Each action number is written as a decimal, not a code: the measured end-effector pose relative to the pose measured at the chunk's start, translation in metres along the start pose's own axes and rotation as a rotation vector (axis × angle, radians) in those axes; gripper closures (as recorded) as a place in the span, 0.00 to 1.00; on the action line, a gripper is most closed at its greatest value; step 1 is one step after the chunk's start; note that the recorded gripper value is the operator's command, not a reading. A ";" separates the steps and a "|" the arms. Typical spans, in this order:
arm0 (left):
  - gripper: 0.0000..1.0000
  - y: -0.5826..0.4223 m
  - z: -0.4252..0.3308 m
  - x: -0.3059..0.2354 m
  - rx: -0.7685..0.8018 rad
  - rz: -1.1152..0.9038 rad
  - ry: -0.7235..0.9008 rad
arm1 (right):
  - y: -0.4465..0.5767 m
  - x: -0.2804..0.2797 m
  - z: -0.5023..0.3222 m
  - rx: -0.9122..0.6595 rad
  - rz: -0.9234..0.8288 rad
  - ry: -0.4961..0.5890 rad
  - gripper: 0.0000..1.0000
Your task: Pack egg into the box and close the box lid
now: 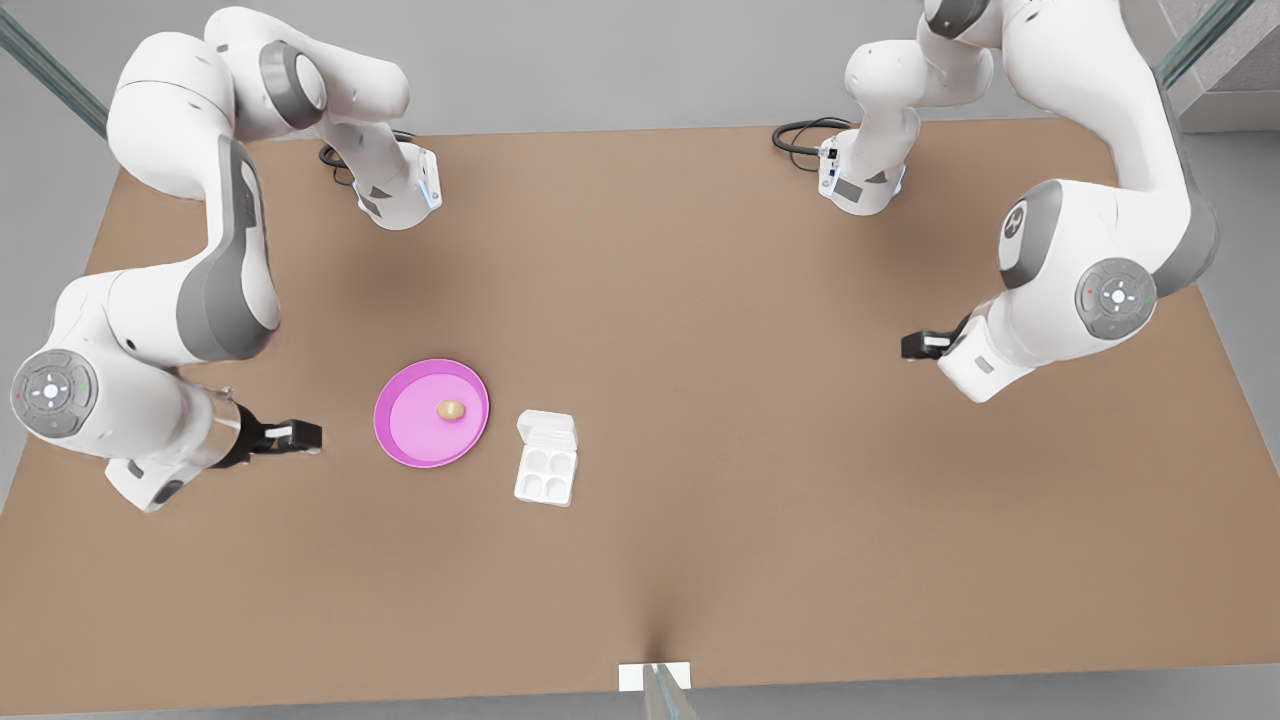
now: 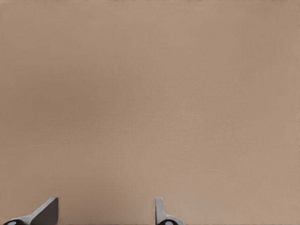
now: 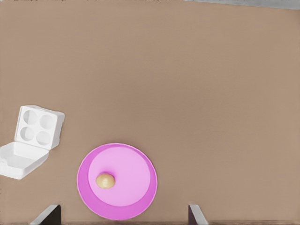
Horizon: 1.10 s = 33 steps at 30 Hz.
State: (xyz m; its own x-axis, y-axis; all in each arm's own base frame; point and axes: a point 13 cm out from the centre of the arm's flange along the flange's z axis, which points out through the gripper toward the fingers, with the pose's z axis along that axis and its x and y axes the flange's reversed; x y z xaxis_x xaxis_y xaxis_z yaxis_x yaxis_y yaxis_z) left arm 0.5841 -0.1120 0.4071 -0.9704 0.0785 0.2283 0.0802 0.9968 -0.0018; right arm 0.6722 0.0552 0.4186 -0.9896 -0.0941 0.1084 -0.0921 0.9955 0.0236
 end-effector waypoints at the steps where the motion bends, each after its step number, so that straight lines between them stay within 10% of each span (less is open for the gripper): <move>1: 0.00 -0.002 -0.001 -0.005 0.003 0.000 -0.020 | 0.002 0.009 -0.002 0.007 -0.003 0.012 0.00; 9: 0.00 -0.007 0.038 -0.066 -0.011 -0.008 -0.090 | 0.101 0.067 0.204 0.053 -0.166 0.351 0.00; 33: 0.00 -0.011 0.046 -0.097 -0.015 -0.055 -0.173 | 0.110 0.060 0.297 0.012 -0.758 0.214 0.00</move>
State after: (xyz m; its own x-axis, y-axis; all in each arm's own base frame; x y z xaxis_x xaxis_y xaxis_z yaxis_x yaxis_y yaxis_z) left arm 0.6668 -0.1302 0.3399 -0.9980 0.0272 0.0569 0.0284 0.9994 0.0210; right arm 0.5700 0.1634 0.1320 -0.6141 -0.7466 0.2560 -0.7356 0.6589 0.1570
